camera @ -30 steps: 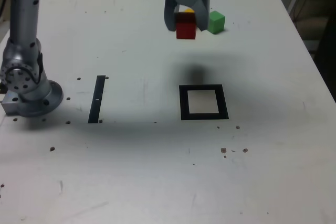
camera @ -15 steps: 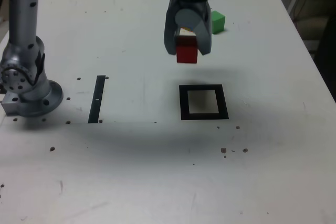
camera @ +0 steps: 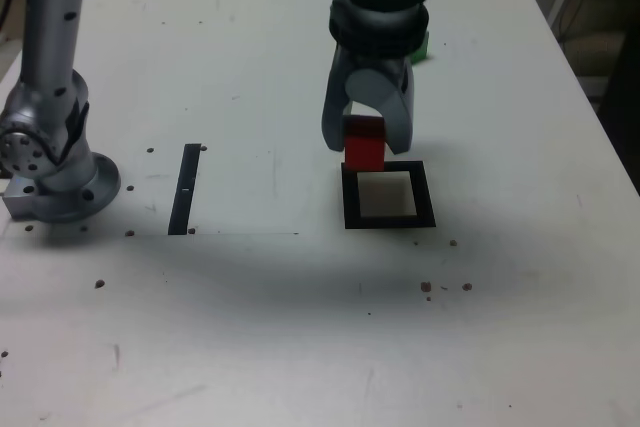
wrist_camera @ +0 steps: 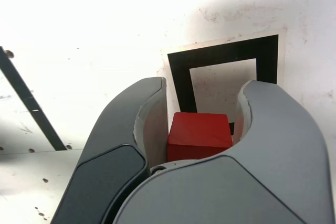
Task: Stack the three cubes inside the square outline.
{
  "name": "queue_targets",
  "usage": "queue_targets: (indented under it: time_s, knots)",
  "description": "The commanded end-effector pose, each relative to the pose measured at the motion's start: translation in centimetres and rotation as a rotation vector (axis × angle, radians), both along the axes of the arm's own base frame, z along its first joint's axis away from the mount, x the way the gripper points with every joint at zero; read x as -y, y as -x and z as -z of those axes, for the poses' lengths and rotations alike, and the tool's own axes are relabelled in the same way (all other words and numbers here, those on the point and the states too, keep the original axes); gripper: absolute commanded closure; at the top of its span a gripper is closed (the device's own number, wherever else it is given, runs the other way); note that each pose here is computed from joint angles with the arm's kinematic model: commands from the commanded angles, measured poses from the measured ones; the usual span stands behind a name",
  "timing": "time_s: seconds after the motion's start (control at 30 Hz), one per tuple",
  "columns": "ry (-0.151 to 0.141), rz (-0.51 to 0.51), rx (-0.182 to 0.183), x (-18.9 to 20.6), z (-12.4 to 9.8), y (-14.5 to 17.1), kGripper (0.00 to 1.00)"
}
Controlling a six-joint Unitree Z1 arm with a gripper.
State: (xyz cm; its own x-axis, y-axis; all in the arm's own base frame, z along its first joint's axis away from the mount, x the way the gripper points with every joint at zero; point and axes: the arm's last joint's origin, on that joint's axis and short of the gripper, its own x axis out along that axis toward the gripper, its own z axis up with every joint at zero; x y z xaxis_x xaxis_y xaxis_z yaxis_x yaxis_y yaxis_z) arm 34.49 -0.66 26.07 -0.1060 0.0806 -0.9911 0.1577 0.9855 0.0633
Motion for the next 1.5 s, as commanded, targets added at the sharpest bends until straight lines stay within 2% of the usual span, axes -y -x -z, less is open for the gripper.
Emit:
queue_targets:
  time_s: [0.0,0.4,0.67,0.73,0.8,0.9,0.97,1.3,1.47]
  knots:
    - [0.002,-0.001,-0.012,0.1,0.7,-0.3,0.65]
    - [0.02,0.002,-0.024,0.4,3.1,-1.3,0.65]
    - [0.025,0.001,-0.016,0.5,3.8,-1.7,0.64]
    - [0.024,0.002,-0.013,0.5,3.9,-1.8,0.58]
    - [0.022,0.003,-0.011,0.5,4.1,-1.9,0.42]
    - [0.021,0.004,-0.008,0.5,4.3,-1.9,0.11]
    - [0.022,0.005,-0.005,0.5,4.4,-1.9,0.02]
    - [0.017,0.005,0.011,0.4,4.2,-1.8,0.01]
    - [0.001,-0.001,0.023,0.1,3.5,-1.3,0.01]
